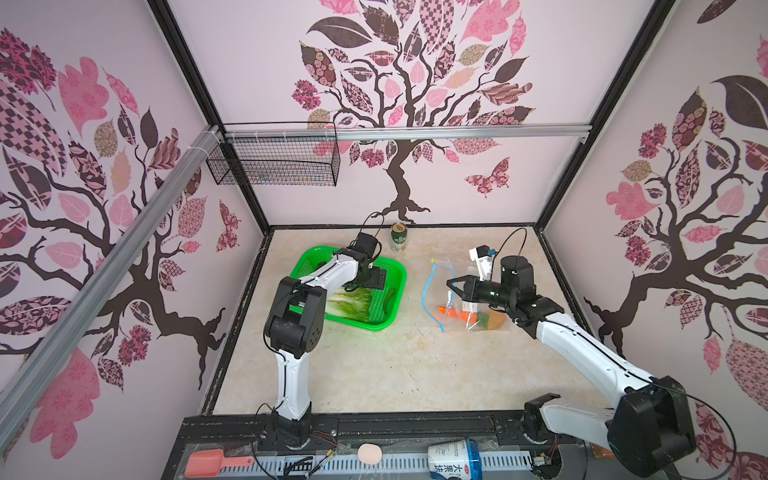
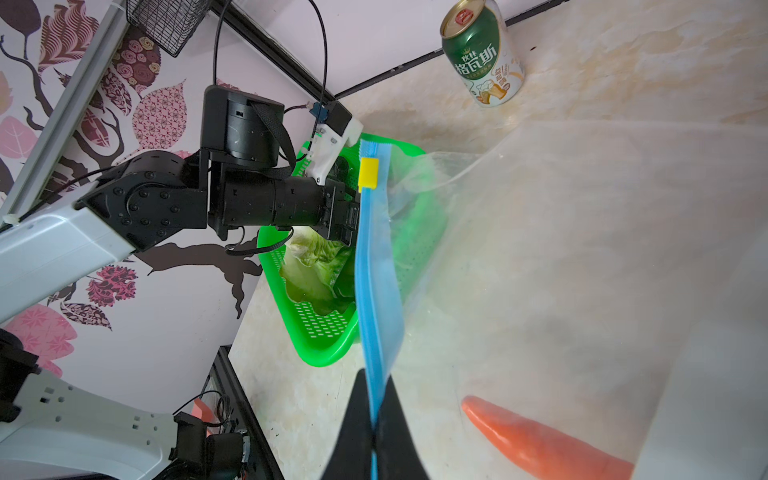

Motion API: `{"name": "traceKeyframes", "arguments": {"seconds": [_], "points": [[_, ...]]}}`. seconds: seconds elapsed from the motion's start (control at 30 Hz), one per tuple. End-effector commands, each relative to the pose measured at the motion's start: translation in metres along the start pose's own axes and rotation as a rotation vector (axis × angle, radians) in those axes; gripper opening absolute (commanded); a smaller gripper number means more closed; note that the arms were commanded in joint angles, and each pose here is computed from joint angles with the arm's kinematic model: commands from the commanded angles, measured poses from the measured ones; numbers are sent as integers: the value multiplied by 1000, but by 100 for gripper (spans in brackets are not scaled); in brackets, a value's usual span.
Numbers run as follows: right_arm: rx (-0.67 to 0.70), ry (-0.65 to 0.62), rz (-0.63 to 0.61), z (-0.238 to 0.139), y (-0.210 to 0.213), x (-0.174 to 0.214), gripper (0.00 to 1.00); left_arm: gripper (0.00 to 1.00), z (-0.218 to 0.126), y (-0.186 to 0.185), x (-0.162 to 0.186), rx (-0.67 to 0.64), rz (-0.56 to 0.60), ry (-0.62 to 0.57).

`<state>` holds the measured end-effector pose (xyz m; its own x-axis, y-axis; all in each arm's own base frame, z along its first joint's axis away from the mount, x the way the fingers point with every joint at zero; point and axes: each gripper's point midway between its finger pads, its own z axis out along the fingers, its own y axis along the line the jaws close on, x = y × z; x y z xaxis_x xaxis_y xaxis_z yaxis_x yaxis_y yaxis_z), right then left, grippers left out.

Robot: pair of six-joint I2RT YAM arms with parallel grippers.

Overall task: Place the food in the zip-top bag and seal the zipper
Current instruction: 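Lift the purple onion with the left gripper and carry it into the bag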

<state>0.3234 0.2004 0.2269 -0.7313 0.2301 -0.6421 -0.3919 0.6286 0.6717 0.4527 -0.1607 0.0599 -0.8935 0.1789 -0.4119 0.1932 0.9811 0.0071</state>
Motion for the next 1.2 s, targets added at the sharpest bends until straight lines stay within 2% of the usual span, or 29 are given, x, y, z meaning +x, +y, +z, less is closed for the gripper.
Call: {"name": "traceKeyframes", "arguments": {"seconds": [0.0,0.37,0.63,0.97,1.17], "points": [[0,-16,-20,-3,4,-3,0,98,1,5,-14,-35,26,-27],[1,-13,-21,-3,3,-3,0,90,15,-1,-23,-6,7,-63],[5,-13,-23,-2,2,-3,0,61,-1,-4,-32,18,-15,-135],[3,-11,-20,-2,2,-2,0,58,-46,-4,-36,57,-92,-224],[3,-6,-16,-1,1,-1,0,59,-89,-26,-29,225,-148,-279]]}}
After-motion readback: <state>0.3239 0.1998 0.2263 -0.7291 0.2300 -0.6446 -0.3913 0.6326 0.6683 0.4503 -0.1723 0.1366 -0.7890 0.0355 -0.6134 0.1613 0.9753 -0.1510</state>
